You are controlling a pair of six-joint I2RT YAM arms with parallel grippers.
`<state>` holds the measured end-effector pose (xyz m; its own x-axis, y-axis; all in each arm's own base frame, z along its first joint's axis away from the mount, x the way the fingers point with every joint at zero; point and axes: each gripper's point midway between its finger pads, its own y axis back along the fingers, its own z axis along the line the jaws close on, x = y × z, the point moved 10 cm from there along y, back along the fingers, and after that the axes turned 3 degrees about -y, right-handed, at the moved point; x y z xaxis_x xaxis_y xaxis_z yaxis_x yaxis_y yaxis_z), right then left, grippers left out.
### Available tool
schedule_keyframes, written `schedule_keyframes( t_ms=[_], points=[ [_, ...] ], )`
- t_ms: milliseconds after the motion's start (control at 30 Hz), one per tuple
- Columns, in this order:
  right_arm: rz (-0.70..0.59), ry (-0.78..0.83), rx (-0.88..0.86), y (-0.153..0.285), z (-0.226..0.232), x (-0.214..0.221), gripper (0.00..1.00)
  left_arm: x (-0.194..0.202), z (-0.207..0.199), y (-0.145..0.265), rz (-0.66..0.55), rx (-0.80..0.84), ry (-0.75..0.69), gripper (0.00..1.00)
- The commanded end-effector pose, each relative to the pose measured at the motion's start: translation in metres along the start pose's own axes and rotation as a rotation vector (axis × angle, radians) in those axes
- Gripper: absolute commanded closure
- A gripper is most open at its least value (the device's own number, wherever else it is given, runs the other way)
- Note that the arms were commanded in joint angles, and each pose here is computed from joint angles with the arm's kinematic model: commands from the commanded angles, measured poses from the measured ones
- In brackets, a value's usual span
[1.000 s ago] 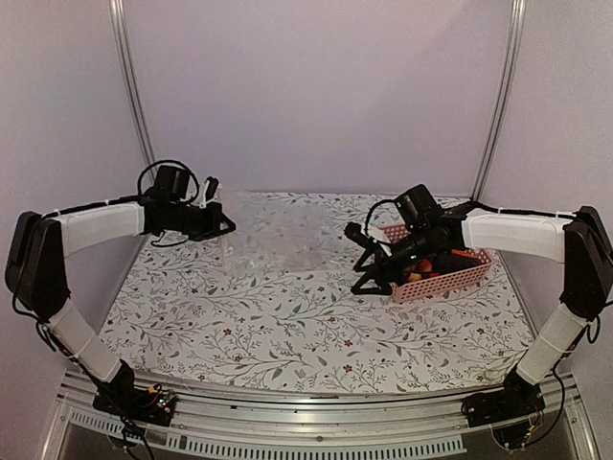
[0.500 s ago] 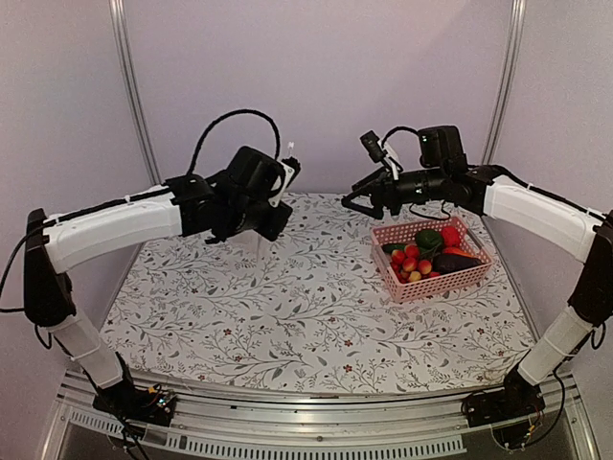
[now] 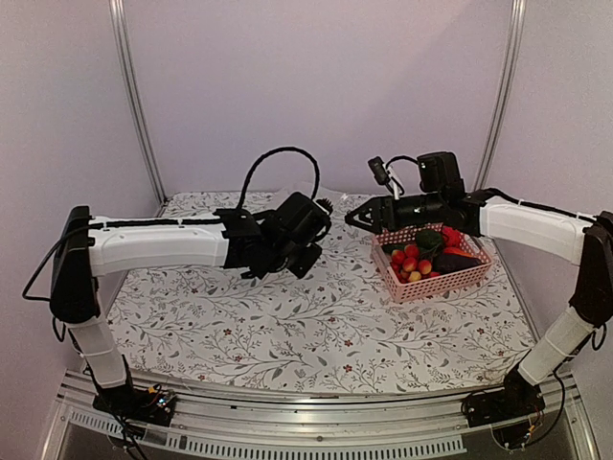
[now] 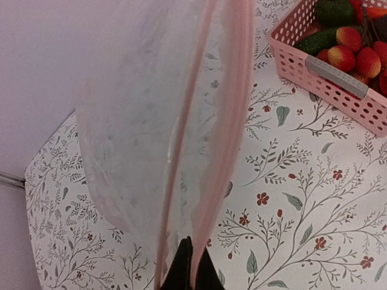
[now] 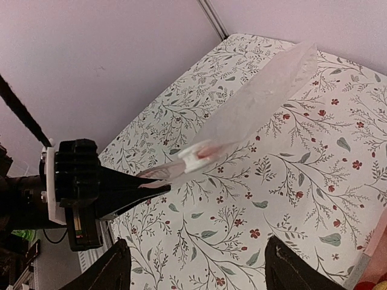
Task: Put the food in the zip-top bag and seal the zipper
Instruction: Pass from the left arm to the right
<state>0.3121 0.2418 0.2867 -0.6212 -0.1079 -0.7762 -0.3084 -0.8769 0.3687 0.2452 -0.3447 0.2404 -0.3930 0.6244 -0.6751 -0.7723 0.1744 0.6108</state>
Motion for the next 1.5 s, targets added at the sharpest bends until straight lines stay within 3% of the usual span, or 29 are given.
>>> schedule_keyframes(
  t_ms=[0,533,1467],
  points=[
    [-0.068,-0.058,-0.039,0.014,0.009,-0.005,0.26,-0.013,-0.002,0.006,-0.065,0.025,0.104,1.00],
    [-0.041,-0.129,-0.163,-0.006,0.005,-0.013,0.29,-0.027,-0.028,0.001,-0.113,0.131,0.164,1.00],
    [0.005,-0.252,-0.083,-0.029,-0.022,0.004,0.51,-0.034,-0.038,0.008,-0.150,0.161,0.172,1.00]
  ],
)
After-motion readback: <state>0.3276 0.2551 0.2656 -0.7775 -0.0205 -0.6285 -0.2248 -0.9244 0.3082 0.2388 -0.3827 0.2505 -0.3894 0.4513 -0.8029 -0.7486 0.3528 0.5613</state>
